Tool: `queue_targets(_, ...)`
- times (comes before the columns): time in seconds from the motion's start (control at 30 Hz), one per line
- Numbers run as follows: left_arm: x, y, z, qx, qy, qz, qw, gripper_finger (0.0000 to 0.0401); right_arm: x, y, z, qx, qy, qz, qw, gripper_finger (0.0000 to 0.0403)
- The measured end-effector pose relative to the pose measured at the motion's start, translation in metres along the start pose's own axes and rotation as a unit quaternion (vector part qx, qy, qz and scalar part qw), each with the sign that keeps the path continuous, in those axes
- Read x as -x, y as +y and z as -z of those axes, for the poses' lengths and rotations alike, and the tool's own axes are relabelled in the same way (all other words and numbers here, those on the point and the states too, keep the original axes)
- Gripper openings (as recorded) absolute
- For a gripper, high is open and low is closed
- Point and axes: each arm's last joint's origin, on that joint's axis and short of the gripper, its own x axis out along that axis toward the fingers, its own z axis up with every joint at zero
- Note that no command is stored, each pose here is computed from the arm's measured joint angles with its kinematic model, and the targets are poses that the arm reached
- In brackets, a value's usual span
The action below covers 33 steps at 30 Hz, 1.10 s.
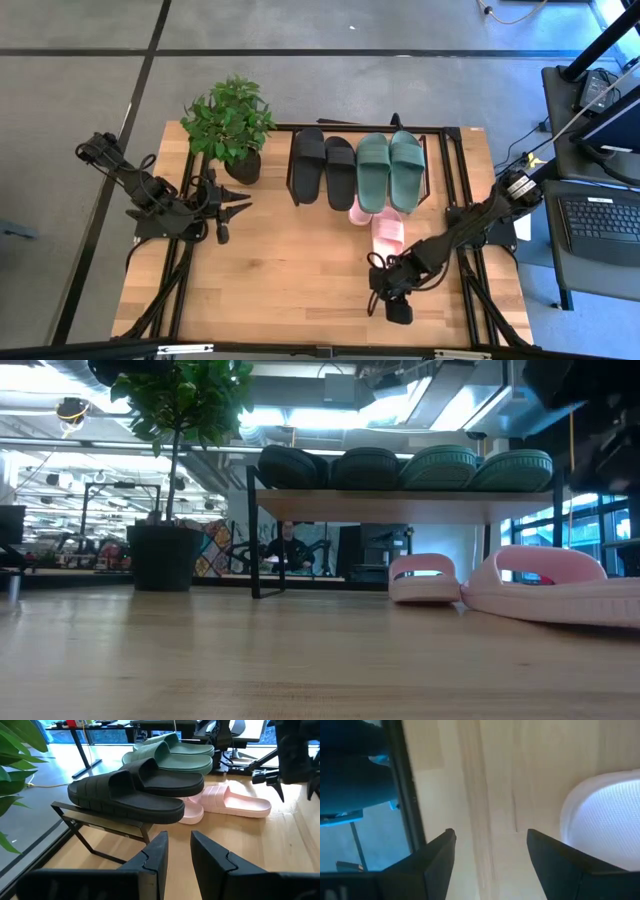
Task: Pick and place slides into the shelf
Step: Put the pink slides under the shelf
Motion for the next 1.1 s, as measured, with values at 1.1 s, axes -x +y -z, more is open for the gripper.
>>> queue_targets(1.1, 0.000, 0.000, 0.000, 0.002, -0.001, 0.000, 1.000, 0.0076, -0.016, -0.052, 0.003, -0.103, -0.085, 0.247, 0.960, 0.0245)
